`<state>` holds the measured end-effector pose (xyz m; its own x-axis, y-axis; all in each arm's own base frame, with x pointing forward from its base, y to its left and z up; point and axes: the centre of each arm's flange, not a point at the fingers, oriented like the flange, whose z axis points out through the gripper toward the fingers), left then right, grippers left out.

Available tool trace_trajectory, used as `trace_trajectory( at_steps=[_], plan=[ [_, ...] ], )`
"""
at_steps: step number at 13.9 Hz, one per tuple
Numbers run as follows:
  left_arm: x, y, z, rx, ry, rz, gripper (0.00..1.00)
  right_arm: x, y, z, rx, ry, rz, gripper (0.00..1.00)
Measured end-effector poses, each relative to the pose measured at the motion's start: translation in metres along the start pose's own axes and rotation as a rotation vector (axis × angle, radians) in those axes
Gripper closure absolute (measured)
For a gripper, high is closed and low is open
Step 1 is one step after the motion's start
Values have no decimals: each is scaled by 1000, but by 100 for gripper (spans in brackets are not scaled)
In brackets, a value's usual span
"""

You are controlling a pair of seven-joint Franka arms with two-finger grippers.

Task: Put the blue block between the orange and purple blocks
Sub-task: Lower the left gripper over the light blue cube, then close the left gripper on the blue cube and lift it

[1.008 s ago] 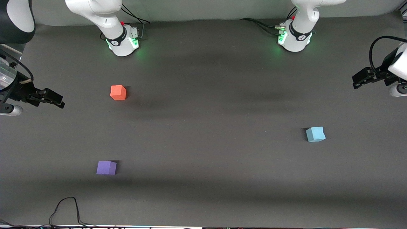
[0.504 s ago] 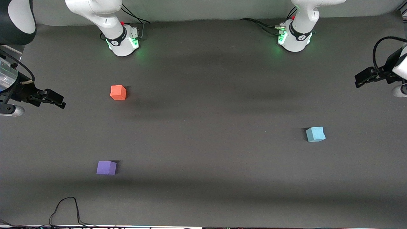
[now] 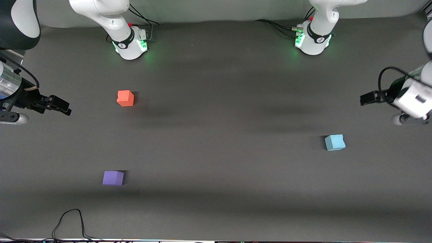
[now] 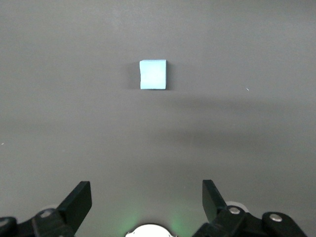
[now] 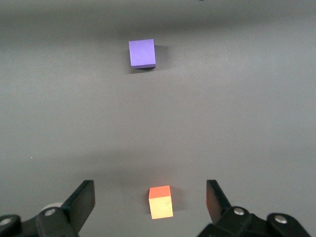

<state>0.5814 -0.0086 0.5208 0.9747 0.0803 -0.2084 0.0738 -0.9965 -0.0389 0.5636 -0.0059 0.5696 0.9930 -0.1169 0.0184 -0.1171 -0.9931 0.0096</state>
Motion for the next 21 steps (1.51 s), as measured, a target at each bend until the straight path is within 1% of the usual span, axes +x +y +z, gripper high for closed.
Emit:
trace_trajectory(
  at_steps=[2,6,9,11,15,17,19,21],
  plan=[
    [23,3,30,0,-16,1,0,1,-2,-1,1,11,-3,0],
    [70,6,101,-5,-34,1,0,0,-4,3,1,6,-8,0],
    [95,7,150,-10,-39,-2,0,0,-6,6,0,1,-10,0],
    [109,5,178,-13,-35,-6,0,0,-6,7,1,7,-11,0],
    [128,3,223,-20,-9,-2,0,-2,-16,4,4,19,-22,0],
    [131,3,242,-23,11,3,0,-8,-39,-3,8,30,-17,0],
    [130,4,262,-24,16,15,0,-15,-58,-9,12,39,-16,0],
    [128,2,282,-26,29,20,0,-16,-59,-9,12,39,-14,0]
  ],
)
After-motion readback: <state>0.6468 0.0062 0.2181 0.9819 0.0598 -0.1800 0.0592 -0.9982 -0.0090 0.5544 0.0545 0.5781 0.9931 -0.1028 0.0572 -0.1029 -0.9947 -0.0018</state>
